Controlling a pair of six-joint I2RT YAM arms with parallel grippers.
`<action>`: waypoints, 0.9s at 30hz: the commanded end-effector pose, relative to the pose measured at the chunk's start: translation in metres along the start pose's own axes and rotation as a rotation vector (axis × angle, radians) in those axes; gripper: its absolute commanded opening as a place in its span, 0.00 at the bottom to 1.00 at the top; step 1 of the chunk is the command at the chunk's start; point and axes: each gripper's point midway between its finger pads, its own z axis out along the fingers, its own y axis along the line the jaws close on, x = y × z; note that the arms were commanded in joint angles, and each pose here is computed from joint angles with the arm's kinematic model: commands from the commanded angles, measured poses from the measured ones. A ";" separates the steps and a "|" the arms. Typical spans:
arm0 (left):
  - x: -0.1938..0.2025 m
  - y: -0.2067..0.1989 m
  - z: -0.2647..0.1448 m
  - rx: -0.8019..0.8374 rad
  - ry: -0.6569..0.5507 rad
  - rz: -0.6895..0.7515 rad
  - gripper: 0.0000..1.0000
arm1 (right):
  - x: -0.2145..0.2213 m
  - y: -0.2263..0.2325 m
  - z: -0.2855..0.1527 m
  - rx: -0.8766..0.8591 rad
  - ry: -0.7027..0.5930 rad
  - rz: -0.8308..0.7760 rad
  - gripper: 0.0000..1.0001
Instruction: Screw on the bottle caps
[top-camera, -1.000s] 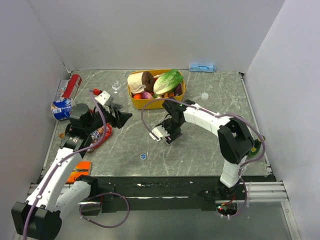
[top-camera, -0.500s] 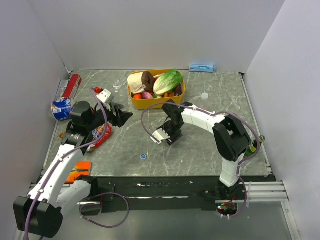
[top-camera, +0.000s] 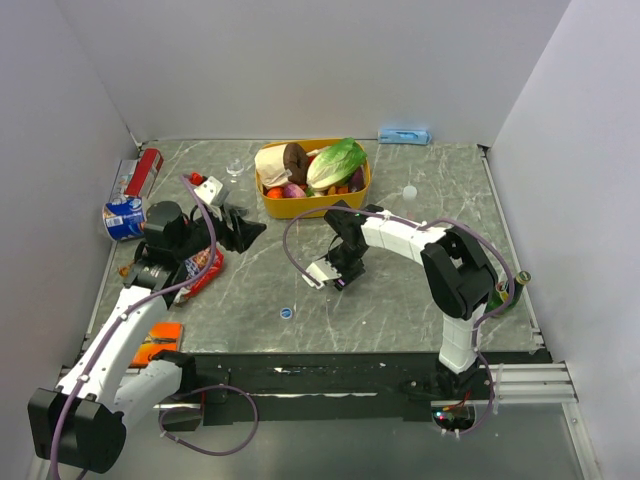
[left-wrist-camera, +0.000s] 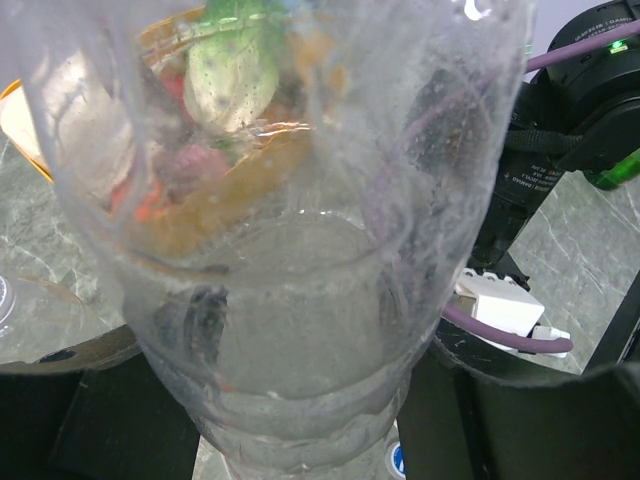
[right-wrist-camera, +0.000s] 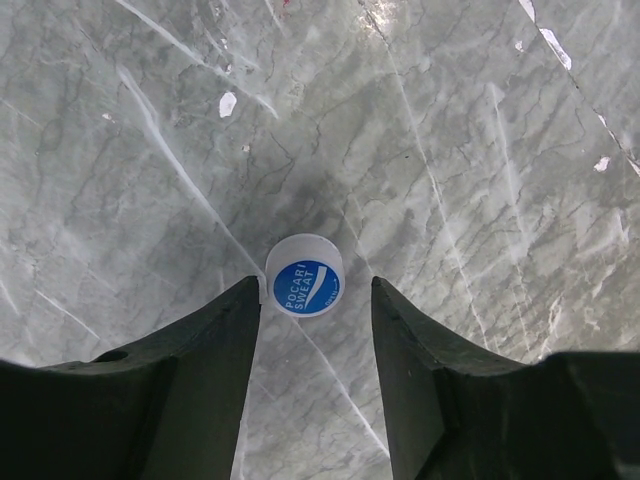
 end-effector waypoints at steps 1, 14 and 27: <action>-0.028 -0.003 0.000 0.016 -0.075 0.032 0.01 | -0.001 0.005 0.003 -0.017 -0.017 0.010 0.54; -0.023 -0.003 0.000 0.017 -0.066 0.026 0.01 | 0.001 0.009 0.010 -0.021 -0.008 0.035 0.50; -0.019 -0.003 0.001 0.021 -0.055 0.023 0.01 | -0.006 0.002 0.009 0.002 -0.031 0.067 0.35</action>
